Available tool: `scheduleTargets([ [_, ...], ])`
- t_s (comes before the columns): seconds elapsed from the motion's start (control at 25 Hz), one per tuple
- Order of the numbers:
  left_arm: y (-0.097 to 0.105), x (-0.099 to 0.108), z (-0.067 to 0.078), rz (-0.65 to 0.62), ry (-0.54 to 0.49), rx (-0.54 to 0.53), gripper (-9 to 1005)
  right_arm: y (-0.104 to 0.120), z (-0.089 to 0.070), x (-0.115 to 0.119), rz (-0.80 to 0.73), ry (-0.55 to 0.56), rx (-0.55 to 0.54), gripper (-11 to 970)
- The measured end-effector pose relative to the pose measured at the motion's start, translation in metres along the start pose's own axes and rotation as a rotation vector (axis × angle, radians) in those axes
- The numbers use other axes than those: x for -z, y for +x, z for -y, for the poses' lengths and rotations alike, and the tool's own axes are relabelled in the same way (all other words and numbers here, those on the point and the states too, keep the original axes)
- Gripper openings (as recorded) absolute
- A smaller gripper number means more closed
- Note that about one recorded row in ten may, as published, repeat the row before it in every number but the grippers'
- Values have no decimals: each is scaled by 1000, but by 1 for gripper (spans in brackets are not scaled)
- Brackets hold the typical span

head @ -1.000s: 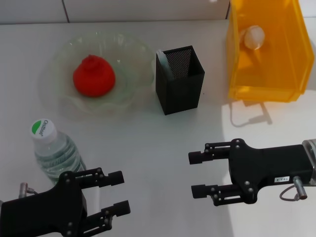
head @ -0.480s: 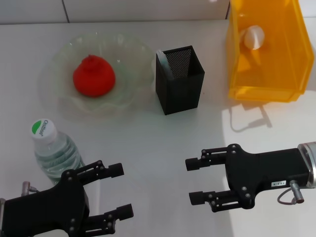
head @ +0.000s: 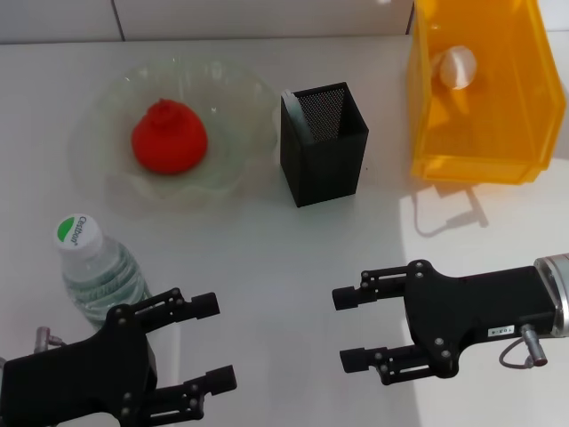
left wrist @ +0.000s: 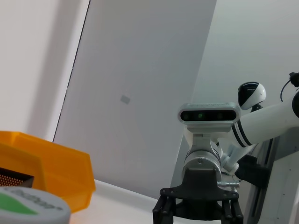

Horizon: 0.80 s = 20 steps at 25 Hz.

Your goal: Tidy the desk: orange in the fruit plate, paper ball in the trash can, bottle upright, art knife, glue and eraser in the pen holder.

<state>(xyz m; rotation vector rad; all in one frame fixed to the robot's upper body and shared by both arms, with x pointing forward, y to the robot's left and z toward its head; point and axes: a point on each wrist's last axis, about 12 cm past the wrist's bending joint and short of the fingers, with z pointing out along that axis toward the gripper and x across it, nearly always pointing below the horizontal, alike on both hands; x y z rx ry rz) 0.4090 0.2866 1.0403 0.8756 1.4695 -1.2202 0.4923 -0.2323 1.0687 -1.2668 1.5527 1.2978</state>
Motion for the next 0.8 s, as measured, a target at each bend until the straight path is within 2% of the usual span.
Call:
scheduleTargets([
  [0.8,-2,-1,-2,1,2,-8,795,0,0,-1,2,-1,-3,676],
])
